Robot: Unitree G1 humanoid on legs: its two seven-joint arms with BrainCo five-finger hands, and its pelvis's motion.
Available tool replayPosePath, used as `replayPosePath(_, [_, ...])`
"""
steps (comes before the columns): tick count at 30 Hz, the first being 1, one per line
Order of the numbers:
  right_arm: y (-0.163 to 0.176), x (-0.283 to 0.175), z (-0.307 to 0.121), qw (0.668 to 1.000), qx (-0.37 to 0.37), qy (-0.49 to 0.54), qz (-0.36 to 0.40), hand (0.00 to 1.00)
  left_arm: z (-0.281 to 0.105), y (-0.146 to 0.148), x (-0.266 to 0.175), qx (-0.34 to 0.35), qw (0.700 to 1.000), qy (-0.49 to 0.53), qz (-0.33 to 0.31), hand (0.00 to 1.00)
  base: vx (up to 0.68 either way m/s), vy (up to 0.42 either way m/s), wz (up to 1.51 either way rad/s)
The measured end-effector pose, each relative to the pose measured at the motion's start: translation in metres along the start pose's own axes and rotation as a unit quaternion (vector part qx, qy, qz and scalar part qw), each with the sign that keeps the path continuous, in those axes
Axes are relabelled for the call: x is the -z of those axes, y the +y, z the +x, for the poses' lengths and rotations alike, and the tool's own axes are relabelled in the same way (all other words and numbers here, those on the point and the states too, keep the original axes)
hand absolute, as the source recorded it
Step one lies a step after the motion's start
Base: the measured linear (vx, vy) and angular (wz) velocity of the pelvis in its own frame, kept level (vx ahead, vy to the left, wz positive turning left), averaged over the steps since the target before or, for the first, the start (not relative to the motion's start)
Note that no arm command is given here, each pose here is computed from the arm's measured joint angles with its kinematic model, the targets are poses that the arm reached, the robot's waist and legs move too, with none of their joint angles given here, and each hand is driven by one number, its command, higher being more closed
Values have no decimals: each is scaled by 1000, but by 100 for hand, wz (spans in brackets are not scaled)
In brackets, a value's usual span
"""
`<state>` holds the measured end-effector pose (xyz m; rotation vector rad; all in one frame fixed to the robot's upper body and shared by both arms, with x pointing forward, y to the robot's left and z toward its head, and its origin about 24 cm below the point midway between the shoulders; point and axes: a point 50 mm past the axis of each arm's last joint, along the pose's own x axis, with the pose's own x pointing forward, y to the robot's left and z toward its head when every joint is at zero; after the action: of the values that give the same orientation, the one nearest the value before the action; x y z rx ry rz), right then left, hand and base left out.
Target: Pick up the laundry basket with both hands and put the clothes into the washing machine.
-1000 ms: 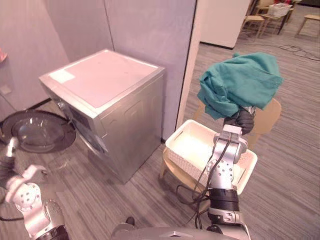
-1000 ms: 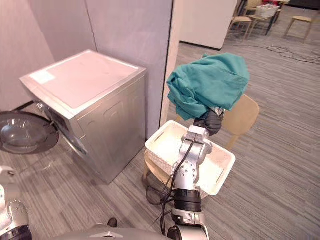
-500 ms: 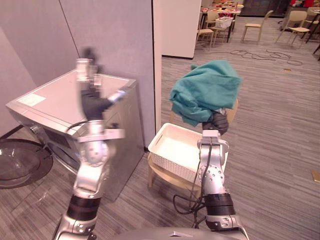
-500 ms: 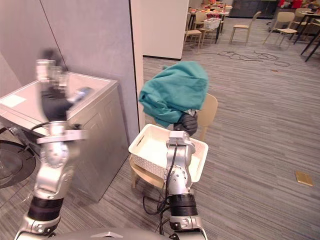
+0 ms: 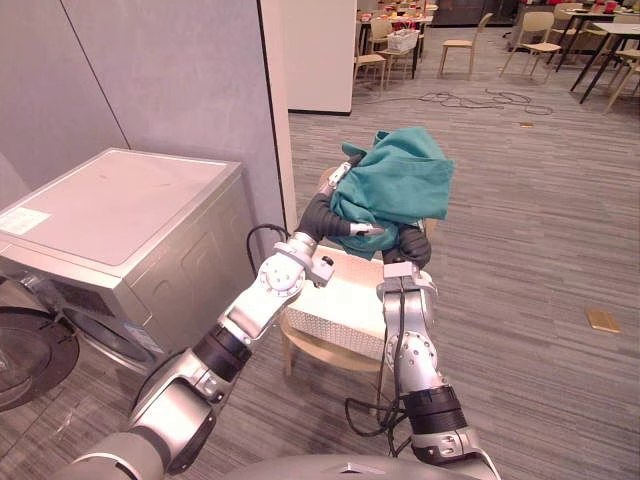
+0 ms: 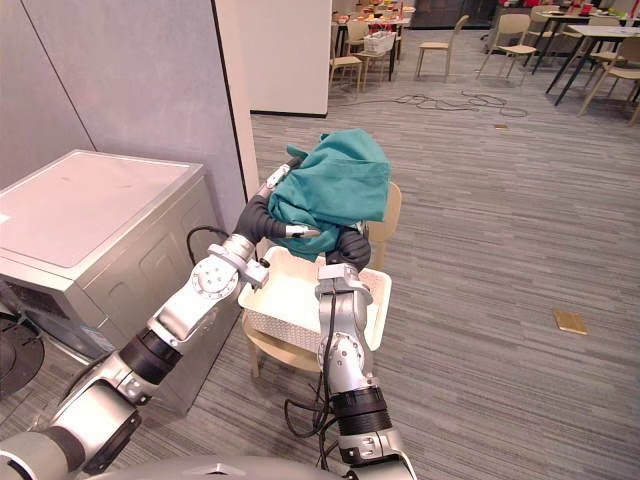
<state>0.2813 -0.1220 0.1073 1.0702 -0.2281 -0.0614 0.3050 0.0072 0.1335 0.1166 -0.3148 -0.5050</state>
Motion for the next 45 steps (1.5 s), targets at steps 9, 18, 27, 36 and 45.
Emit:
replayPosePath(9, [0, 0, 0, 1000, 2, 1, 9, 100, 19, -22, 2, 42, 998, 18, 36, 0, -7, -3, 3])
replayPosePath(18, [-4, -5, -1, 999, 15, -16, 26, 100, 26, -40, 2, 66, 997, 28, 30, 100, -1, 0, 0])
replayPosePath(27, [-7, -11, -16, 997, 28, -39, 65, 100, 33, -52, -5, 58, 998, 26, 7, 100, -12, -1, -5])
replayPosePath(36, [-6, -15, -20, 996, 33, -45, 70, 100, 33, -58, -7, 63, 998, 21, -2, 100, -25, -2, 0])
replayPosePath(45, [-6, -14, -20, 996, 38, -42, 69, 0, 34, -58, -3, 60, 998, 28, -3, 100, -19, -1, 0])
